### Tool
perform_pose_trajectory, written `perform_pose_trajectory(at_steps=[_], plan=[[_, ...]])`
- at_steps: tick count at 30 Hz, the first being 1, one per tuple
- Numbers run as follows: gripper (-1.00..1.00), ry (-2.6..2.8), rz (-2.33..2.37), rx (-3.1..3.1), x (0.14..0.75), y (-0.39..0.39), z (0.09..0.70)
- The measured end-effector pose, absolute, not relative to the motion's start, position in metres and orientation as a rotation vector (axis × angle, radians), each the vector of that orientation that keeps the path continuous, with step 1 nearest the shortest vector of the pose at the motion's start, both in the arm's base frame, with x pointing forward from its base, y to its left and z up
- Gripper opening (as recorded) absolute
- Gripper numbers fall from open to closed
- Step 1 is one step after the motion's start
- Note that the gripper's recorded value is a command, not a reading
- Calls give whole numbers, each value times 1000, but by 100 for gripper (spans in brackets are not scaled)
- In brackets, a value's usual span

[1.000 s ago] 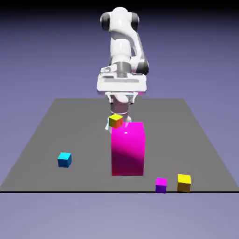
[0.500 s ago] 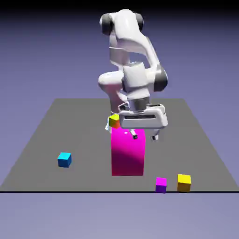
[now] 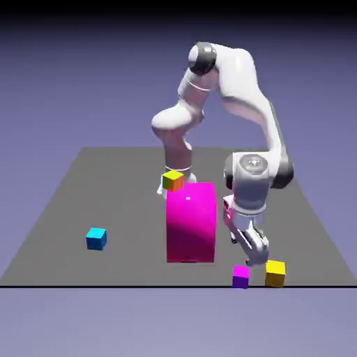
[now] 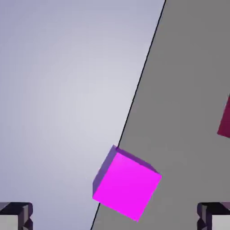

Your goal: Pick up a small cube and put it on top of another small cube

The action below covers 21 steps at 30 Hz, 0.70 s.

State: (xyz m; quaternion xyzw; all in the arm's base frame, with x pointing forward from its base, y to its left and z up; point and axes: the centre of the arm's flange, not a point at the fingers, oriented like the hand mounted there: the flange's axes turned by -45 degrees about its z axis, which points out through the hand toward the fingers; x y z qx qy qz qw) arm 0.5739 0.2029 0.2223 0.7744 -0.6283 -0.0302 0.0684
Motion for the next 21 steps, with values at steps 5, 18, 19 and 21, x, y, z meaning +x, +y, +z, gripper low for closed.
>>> perform_pose_trajectory(at_steps=[5,18,19,21], plan=[[0,-1998,22,2091,571,252,200],[0,-2143,393,1764,538,338,134],[-100,-2144,394,1763,536,333,119],[-100,-2143,395,1763,536,333,119]])
